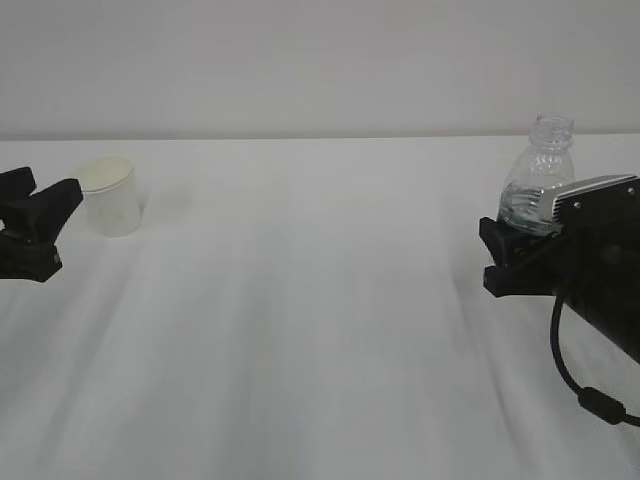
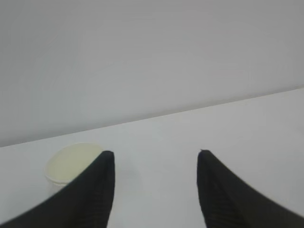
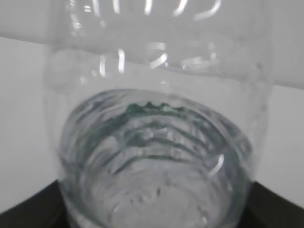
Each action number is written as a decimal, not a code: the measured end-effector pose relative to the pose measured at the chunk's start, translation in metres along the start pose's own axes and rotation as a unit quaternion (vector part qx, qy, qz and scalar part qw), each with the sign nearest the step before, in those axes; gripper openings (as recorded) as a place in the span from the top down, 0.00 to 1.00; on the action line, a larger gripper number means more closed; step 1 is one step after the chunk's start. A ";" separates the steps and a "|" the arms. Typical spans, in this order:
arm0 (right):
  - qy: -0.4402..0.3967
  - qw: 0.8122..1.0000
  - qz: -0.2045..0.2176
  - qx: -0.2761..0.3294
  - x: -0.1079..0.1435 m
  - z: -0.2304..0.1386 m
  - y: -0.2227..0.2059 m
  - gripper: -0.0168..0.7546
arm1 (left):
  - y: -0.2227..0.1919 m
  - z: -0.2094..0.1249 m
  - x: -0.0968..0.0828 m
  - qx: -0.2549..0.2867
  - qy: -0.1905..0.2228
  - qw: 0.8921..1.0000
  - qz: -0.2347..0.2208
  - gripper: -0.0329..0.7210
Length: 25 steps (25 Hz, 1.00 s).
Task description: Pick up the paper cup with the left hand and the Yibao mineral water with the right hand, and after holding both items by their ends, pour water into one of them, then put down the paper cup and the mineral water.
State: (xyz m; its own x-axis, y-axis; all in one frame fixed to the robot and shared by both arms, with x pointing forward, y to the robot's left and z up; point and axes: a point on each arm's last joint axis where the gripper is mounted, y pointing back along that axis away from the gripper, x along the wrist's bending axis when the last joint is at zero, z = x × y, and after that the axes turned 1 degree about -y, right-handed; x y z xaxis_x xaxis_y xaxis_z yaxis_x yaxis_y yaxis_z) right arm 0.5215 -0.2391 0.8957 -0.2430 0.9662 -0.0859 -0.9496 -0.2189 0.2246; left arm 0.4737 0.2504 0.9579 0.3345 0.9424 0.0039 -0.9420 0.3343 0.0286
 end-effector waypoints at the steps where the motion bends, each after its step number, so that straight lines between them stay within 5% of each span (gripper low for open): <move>1: 0.000 1.000 0.000 0.000 0.000 0.000 0.000 0.37 | 0.000 0.000 0.000 0.000 0.000 1.000 0.000 0.45; 5: -0.001 1.000 0.000 0.000 0.000 0.000 0.000 0.37 | 0.000 0.000 0.002 -0.001 0.005 1.000 0.010 0.50; 10: -0.001 1.000 0.000 0.000 0.000 0.000 0.000 0.37 | 0.001 -0.001 0.016 -0.004 0.042 0.995 0.090 0.52; 19: -0.001 1.000 0.000 0.000 0.000 0.000 0.000 0.37 | -0.004 -0.030 0.023 0.052 0.060 0.989 0.121 0.16; 25: 0.000 1.000 0.002 0.000 0.000 0.000 0.000 0.37 | -0.007 -0.057 0.022 0.107 0.062 0.986 0.116 0.12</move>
State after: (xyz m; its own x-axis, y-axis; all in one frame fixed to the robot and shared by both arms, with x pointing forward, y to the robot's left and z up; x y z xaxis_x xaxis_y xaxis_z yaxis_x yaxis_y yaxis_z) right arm 0.5214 -0.2389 0.8957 -0.2459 0.9655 -0.0851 -0.9489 -0.2219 0.2246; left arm 0.4861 0.2693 0.9004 0.0922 0.9920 -0.0865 -0.9614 0.1113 0.2515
